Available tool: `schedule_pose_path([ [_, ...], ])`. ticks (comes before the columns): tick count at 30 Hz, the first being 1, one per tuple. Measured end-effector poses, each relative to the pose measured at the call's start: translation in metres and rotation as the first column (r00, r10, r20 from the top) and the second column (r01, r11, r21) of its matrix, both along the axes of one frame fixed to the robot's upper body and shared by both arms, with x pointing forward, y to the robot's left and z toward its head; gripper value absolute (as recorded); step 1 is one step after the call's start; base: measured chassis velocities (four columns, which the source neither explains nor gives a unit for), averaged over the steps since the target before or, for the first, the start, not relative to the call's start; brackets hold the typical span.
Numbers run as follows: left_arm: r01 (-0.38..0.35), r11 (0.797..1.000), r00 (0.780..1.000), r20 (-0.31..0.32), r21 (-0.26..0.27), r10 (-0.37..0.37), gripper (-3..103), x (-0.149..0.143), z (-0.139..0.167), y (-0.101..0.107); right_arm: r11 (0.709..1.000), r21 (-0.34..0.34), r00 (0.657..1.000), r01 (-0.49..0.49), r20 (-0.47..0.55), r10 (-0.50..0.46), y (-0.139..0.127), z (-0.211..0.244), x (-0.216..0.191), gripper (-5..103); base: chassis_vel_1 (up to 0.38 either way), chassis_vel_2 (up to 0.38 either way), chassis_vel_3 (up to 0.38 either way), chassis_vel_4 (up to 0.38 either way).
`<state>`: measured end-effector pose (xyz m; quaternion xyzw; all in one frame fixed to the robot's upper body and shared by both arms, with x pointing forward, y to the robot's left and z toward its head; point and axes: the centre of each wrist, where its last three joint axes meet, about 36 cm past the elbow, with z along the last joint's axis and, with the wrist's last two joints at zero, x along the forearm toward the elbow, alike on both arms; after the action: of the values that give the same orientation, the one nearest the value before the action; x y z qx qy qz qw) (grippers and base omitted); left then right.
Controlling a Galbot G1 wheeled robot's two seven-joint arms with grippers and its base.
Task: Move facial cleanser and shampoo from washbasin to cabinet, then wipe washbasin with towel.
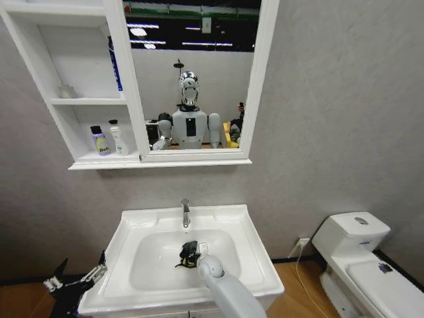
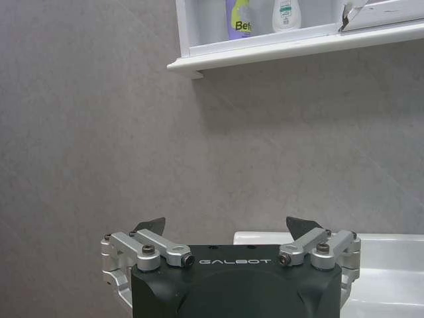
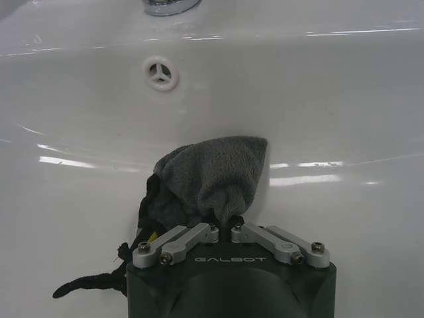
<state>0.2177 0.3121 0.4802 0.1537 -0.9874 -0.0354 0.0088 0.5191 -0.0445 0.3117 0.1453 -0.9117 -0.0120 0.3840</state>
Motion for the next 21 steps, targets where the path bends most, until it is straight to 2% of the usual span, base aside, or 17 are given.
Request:
schedule_pose_path([
  [5, 0.0, 1.0, 1.0, 0.0, 0.0, 0.0, 100, 0.0, 0.0, 0.0, 0.999, -0.01, 0.999, 0.043, 0.002, -0.043, -0.019, 0.005, 0.0, 3, 0.0, 0.0, 0.0, 0.0],
  [12, 0.0, 1.0, 1.0, 0.0, 0.0, 0.0, 100, 0.0, 0.0, 0.0, 0.998, -0.018, 0.998, 0.061, 0.004, -0.061, -0.029, 0.007, -0.002, 3, 0.0, 0.0, 0.0, 0.0],
  [14, 0.0, 1.0, 1.0, 0.0, 0.0, 0.0, 100, 0.0, 0.0, 0.0, 0.998, -0.019, 0.998, 0.059, 0.004, -0.059, -0.028, 0.007, -0.002, 3, 0.0, 0.0, 0.0, 0.0],
  [21, 0.0, 1.0, 1.0, 0.0, 0.0, 0.0, 100, 0.0, 0.0, 0.0, 0.999, -0.024, 1.0, 0.024, -0.002, -0.024, 0.003, 0.002, -0.001, 3, 0.0, 0.0, 0.0, 0.0],
])
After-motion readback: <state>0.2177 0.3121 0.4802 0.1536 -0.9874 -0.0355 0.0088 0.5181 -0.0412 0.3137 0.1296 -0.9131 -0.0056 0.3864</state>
